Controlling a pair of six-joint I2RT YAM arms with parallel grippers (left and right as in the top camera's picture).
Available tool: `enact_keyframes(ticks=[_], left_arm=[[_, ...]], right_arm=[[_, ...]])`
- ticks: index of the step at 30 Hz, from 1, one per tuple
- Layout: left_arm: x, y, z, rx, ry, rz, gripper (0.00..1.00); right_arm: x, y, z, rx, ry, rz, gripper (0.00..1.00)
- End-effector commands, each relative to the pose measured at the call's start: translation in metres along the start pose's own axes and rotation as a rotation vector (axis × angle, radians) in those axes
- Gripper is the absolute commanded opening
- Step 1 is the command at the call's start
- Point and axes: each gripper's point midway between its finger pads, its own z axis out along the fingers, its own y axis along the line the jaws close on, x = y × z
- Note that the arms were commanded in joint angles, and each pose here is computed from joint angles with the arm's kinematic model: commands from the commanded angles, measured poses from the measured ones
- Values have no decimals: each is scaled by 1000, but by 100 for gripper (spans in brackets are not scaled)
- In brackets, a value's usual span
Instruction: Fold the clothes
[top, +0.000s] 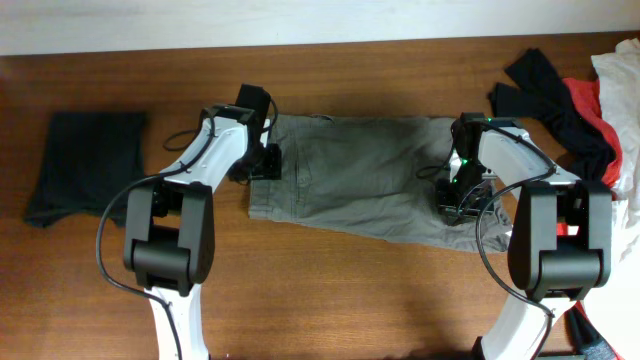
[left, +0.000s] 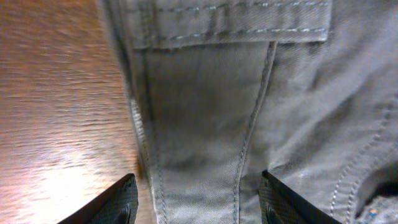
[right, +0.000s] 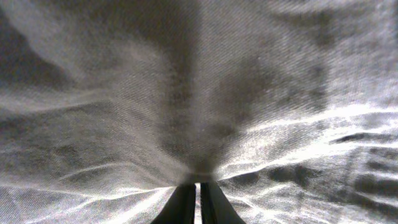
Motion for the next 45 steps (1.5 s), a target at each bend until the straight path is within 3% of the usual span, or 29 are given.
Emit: enact_keyframes(ticks=[1,6,9,15,21,26,32,40,45], left_arm=[[11,-2,19,17,59,-20,63],[18,0,38,7,102,-22,61],[22,1,43,7,120,-23,47],[24,2,43,4,130,-24,33],[24,2,43,4,130,-25,1],[23,2,42,5,127,-25,1],[16,0,23,6,124,-24,1],[-7,-7,-33,15,81,-22,0],[-20,-11,-73,26,33,-19,1]], right_arm=[[-4,-1,-3,-2,-11,11,10],[-4,-1,-3,-1,-12,11,10],[-3,-1,-3,-1,-8,11,9],[-1,-3,-11,-1,6,18,4],[-11,0,-45,-5,-24,13,4],[-18,21,-100,-92,-72,-26,4],[-2,100,-151,-456,-107,-287,4],[19,152,-137,-503,-62,-411,4],[19,162,-102,-352,-60,-387,4]])
